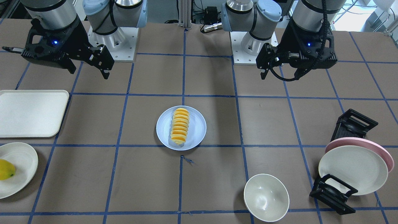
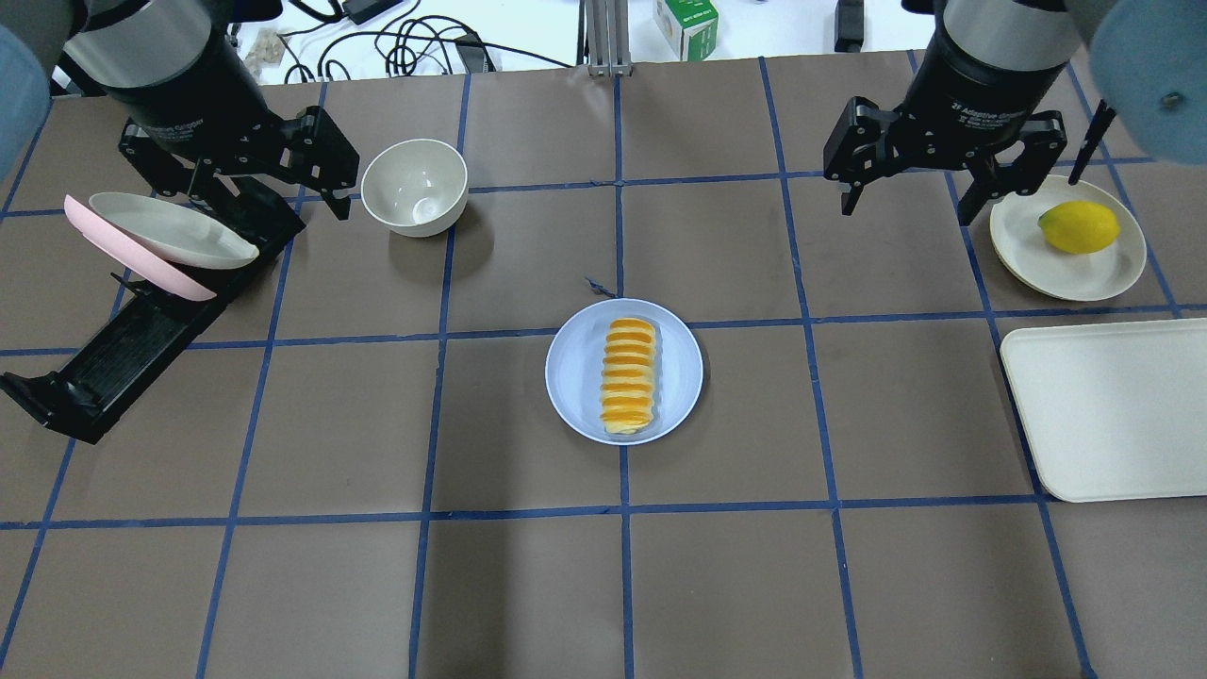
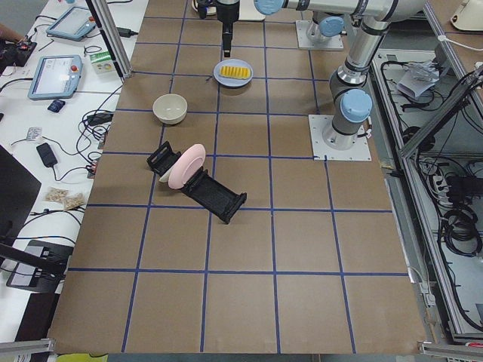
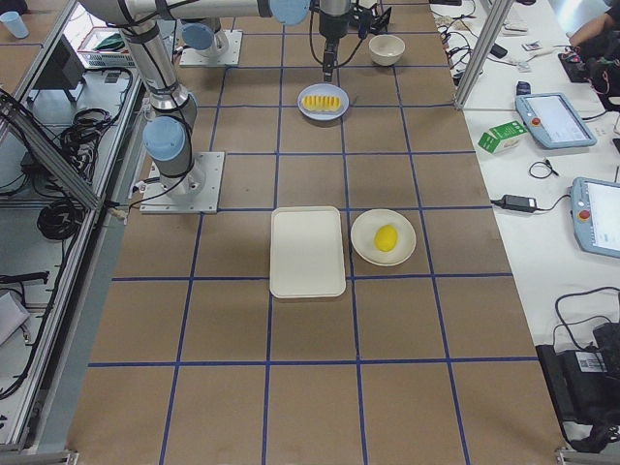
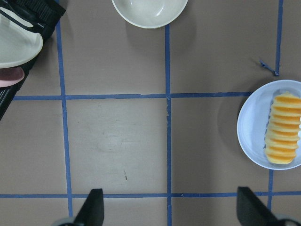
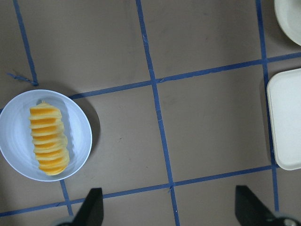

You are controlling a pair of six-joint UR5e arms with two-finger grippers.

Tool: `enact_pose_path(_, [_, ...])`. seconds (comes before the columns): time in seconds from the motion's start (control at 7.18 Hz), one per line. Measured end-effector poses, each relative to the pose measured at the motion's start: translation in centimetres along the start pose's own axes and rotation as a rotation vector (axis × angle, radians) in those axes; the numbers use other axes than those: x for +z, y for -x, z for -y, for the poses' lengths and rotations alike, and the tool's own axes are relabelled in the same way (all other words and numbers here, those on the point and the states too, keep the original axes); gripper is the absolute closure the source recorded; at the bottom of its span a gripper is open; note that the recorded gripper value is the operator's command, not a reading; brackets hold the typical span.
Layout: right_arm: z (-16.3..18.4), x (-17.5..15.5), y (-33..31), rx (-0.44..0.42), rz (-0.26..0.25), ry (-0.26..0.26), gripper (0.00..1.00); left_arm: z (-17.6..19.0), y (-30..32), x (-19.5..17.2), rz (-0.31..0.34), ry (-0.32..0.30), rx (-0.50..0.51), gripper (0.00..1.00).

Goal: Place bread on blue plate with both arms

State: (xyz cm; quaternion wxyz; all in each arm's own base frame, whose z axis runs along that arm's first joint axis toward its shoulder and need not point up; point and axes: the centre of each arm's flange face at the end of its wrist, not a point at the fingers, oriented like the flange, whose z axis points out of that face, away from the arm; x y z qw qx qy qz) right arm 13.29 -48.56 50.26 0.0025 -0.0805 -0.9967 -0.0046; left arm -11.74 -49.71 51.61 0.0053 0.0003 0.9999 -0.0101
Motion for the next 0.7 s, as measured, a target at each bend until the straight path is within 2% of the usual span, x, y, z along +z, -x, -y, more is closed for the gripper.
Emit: enact_pose_path(0.7, [-0.06,0.08,0.00,-0.009,-0.002,0.002,0.00,0.57,0.01,0.52,-0.002,0.002,0.008,0.00])
